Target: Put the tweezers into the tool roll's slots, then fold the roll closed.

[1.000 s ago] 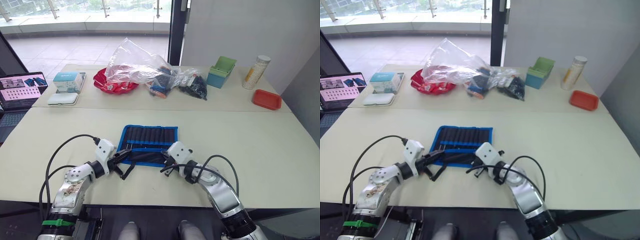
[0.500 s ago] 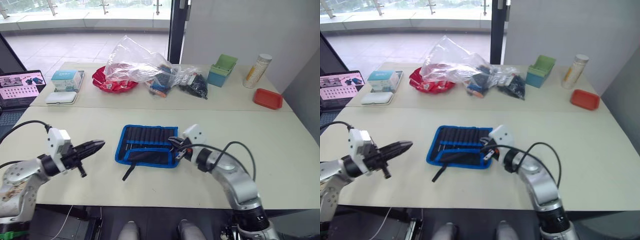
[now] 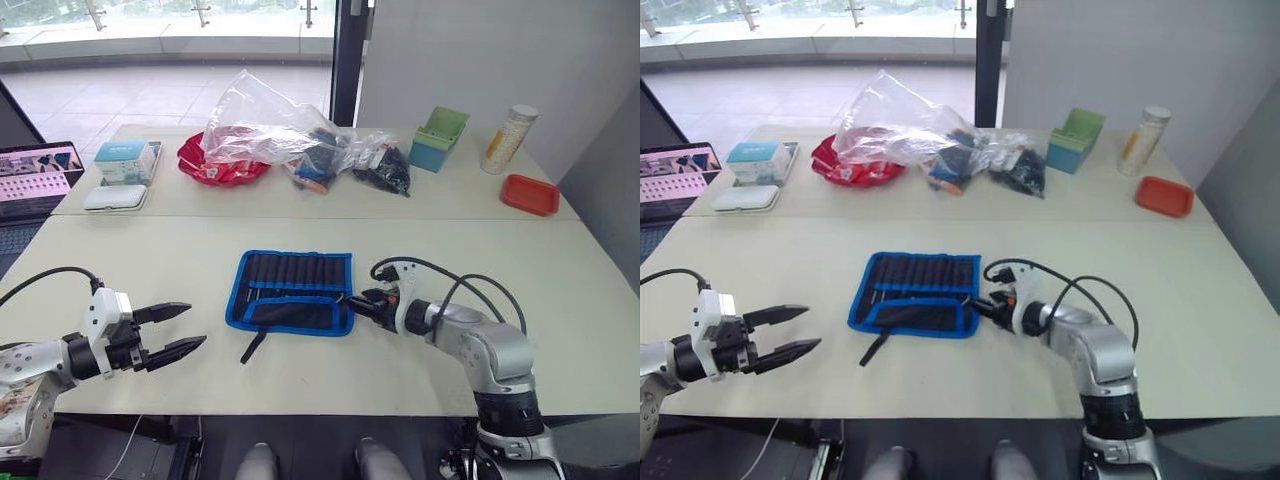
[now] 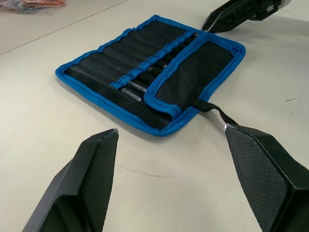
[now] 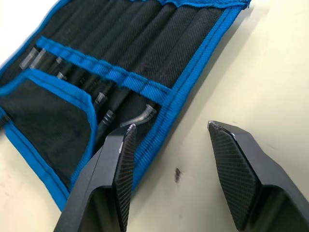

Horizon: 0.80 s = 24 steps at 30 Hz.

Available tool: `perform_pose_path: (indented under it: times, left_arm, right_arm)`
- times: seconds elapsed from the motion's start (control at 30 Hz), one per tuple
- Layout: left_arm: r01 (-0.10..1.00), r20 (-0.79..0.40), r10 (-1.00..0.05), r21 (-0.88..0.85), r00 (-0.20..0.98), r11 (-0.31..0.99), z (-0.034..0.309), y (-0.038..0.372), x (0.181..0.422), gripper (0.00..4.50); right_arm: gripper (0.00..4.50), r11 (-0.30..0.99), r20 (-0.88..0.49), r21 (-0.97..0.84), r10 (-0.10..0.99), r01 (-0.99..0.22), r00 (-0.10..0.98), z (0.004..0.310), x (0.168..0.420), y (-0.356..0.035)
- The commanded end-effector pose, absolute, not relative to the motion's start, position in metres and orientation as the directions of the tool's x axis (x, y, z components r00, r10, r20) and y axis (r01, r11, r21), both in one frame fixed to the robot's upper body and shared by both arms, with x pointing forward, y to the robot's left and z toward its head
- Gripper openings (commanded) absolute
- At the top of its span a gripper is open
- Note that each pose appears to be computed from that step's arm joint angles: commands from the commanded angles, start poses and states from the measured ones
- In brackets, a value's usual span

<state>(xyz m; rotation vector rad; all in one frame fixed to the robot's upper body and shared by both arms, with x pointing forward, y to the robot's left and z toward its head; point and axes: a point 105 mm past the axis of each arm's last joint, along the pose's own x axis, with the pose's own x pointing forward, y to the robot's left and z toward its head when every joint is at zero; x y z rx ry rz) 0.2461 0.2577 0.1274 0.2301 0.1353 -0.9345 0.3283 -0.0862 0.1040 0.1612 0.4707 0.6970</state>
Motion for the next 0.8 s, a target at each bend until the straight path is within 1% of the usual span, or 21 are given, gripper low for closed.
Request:
perform_pose_path:
  times: [0.03, 0.13, 0.27, 0.5, 0.8]
  left_arm:
    - [0.808, -0.203, -0.783, 0.14, 0.589, 0.572, 0.132, 0.256, 0.245, 3.74]
    - [0.807, -0.203, -0.781, 0.141, 0.591, 0.574, 0.132, 0.256, 0.245, 3.74]
    - [0.807, -0.199, -0.782, 0.144, 0.591, 0.574, 0.134, 0.256, 0.245, 3.74]
    - [0.803, -0.194, -0.779, 0.141, 0.596, 0.579, 0.132, 0.256, 0.245, 3.74]
    - [0.797, -0.193, -0.774, 0.136, 0.604, 0.588, 0.131, 0.256, 0.246, 3.74]
  right_arm:
    - [2.51, 0.749, -0.377, 0.346, 0.662, -0.565, 0.648, 0.098, 0.328, -0.082]
    - [2.51, 0.721, -0.353, 0.406, 0.691, -0.562, 0.631, 0.099, 0.328, -0.075]
    - [2.51, 0.661, -0.3, 0.48, 0.741, -0.577, 0.6, 0.109, 0.325, -0.059]
    - [2.51, 0.674, -0.288, 0.49, 0.723, -0.552, 0.628, 0.113, 0.331, -0.061]
    - [2.51, 0.7, -0.298, 0.502, 0.692, -0.508, 0.658, 0.11, 0.331, -0.079]
